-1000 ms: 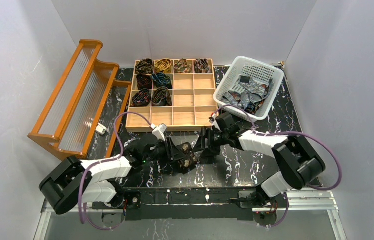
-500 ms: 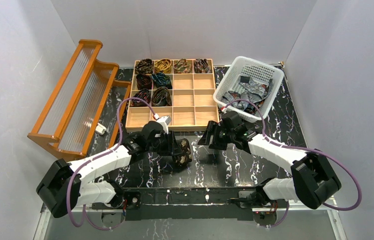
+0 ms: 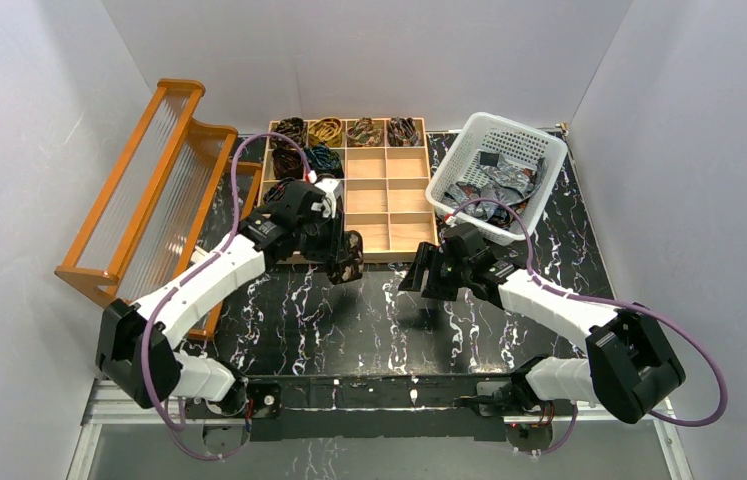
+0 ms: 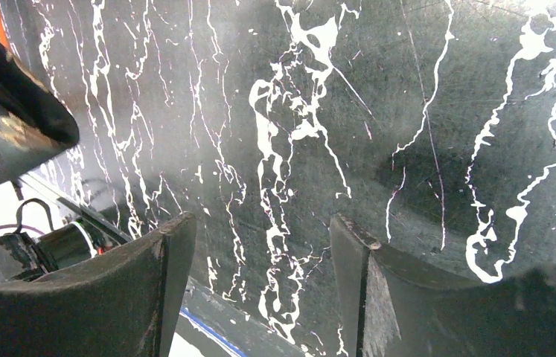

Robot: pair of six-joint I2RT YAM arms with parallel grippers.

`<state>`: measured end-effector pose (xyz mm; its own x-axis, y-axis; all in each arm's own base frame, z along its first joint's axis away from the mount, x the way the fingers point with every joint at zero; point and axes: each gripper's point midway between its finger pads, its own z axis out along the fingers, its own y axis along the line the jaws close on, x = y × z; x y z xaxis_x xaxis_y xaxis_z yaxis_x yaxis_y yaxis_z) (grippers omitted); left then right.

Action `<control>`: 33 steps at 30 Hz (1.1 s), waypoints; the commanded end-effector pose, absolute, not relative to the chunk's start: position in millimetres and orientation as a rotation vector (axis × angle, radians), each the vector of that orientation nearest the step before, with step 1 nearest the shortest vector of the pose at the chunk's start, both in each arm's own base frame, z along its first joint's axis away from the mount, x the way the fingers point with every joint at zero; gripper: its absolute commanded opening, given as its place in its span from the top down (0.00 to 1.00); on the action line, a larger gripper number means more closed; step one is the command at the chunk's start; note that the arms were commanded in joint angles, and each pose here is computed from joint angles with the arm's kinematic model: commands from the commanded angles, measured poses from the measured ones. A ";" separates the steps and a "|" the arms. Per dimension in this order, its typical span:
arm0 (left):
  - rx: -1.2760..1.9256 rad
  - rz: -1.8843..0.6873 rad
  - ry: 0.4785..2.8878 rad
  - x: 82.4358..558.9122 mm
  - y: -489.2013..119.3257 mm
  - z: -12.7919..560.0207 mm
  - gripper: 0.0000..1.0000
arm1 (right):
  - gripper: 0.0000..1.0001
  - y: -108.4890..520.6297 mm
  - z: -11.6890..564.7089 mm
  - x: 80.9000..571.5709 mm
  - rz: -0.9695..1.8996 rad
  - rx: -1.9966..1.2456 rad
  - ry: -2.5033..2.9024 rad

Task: Roll the ties
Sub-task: Pick up the tie at the center of the board, then place the tie in the storage box.

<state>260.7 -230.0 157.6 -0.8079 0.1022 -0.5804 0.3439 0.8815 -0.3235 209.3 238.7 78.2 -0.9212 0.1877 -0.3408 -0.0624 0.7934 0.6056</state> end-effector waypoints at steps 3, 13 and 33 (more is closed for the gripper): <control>0.405 -0.267 2.571 277.9 -178.7 160.9 1.00 | 0.26 237.8 90.3 215.2 0.894 0.056 2.547; 0.520 0.133 2.550 332.8 -114.9 186.6 1.00 | 0.26 245.3 96.1 218.8 0.916 -0.003 2.548; 0.803 0.455 2.657 393.3 -54.8 146.9 1.00 | 0.26 253.8 95.6 218.0 0.951 -0.063 2.572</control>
<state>381.9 -60.8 132.8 -0.8042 0.5567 -0.2081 0.4639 0.8068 0.3658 209.1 247.6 79.1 -0.9357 0.1031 -0.3374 -0.1305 0.7874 0.6025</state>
